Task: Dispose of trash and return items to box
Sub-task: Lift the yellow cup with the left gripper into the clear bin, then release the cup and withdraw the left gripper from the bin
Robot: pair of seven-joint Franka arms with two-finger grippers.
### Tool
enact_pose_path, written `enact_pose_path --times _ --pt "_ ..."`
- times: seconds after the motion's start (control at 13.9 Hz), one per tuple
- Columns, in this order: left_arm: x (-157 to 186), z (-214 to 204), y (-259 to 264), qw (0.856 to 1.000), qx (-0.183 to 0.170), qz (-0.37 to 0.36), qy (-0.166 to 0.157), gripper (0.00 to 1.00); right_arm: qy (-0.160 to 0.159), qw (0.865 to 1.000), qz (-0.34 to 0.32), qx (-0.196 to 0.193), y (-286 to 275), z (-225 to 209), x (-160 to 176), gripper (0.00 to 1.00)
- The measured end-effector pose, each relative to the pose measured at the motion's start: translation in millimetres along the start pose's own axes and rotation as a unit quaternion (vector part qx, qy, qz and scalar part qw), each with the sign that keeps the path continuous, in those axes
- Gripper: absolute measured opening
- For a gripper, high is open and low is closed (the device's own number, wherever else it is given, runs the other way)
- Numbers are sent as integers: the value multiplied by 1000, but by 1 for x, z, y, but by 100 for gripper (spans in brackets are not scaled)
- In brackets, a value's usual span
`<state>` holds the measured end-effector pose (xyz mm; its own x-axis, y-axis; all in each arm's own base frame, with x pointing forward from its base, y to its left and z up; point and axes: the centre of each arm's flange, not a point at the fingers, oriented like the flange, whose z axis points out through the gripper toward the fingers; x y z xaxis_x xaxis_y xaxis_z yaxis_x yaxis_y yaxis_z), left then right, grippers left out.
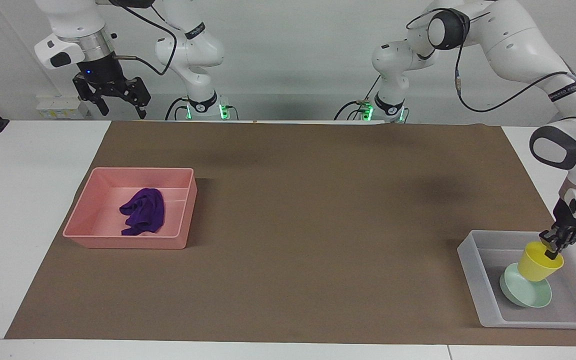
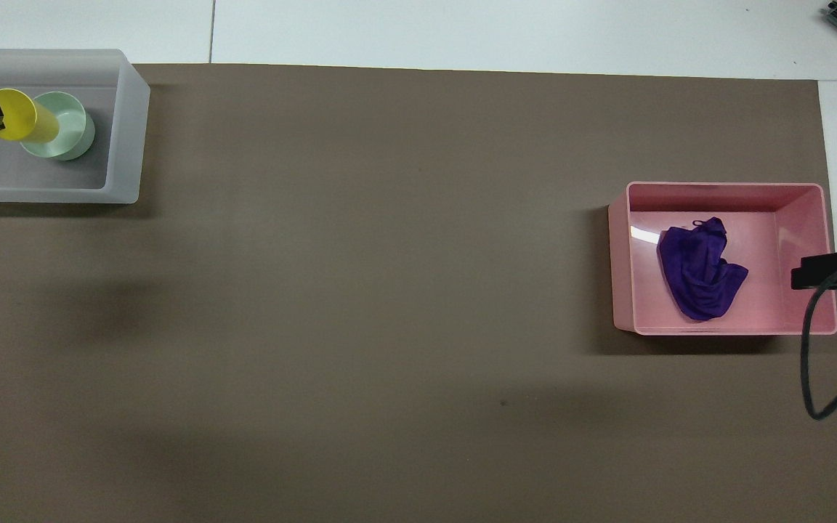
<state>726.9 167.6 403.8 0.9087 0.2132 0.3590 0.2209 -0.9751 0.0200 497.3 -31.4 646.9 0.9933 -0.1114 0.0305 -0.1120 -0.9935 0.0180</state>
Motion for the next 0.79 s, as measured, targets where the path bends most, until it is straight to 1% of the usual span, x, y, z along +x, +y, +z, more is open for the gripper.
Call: enact_pose_path --times 0.22,0.36,0.43,0.51,0.58,0.65,0.72,0.79 --pt "-14 25 -3 1000 2 -1 -15 3 0 1000 0 0 0 0 0 100" --pt "-21 33 -5 1000 2 -1 -23 3 0 1000 0 0 0 0 0 100" --pt "-23 35 -5 1000 2 1 -25 9 0 1000 0 0 0 0 0 100" --pt "-24 36 -5 1000 2 6 -28 9 0 1000 0 0 0 0 0 100" --pt "-24 36 -5 999 2 14 -32 16 0 1000 0 0 0 0 0 100" --pt "-25 35 -5 999 1 19 -35 25 0 1000 0 0 0 0 0 100" --pt "-25 33 -4 999 0 22 -36 35 0 1000 0 0 0 0 0 100" --pt "-24 29 -1 999 -2 26 -35 48 0 1000 0 0 0 0 0 100"
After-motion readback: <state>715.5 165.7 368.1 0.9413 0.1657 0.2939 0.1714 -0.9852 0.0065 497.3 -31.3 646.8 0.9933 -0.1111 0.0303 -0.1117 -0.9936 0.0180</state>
